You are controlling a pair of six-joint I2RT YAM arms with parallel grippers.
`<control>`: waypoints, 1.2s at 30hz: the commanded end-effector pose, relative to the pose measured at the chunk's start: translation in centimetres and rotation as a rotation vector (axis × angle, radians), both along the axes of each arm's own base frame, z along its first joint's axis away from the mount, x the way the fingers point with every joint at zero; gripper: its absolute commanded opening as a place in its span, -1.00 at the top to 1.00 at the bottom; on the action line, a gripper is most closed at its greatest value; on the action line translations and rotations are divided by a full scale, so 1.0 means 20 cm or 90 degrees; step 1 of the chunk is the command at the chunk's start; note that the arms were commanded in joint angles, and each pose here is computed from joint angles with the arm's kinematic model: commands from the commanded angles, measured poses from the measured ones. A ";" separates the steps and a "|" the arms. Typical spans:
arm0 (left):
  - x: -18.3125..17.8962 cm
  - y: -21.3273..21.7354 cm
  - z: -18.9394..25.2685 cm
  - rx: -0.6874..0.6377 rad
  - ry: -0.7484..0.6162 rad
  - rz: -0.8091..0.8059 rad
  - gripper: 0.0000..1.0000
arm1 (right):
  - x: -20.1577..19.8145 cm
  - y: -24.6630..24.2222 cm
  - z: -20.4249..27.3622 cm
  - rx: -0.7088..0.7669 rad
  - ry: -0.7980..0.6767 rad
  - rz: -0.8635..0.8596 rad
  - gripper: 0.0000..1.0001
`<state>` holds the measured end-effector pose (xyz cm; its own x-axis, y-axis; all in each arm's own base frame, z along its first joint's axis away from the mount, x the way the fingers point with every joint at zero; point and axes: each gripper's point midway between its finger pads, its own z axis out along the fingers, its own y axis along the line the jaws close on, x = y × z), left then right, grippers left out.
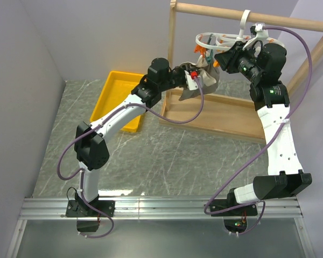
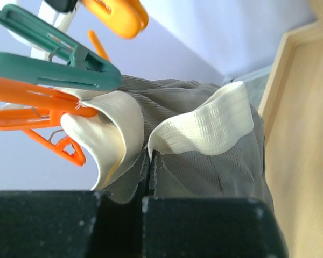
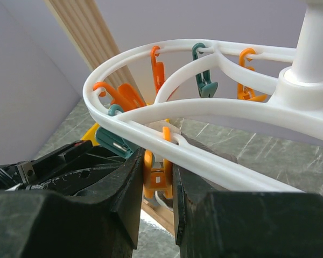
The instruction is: Clip the underwear to the hanger
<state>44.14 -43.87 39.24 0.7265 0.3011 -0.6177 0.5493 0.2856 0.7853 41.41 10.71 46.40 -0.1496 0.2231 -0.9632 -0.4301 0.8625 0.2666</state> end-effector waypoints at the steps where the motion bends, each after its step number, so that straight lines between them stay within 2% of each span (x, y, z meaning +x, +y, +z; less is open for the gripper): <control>1: -0.13 0.00 0.29 -0.080 -0.019 -0.058 0.99 | -0.09 0.09 0.04 0.016 -0.005 0.067 1.00; 7: -0.15 -0.02 0.33 -0.098 0.015 -0.073 0.99 | -0.08 0.11 0.02 0.030 0.006 0.082 1.00; 36: -0.20 -0.05 0.38 -0.111 0.032 -0.114 0.99 | -0.10 0.19 -0.03 0.050 0.030 0.146 1.00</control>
<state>41.25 -44.75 44.56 0.6999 0.1069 -0.7062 0.6521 0.3079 0.6928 41.17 11.96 46.85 -0.1721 0.2730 -0.9465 -0.4984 0.8047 0.3227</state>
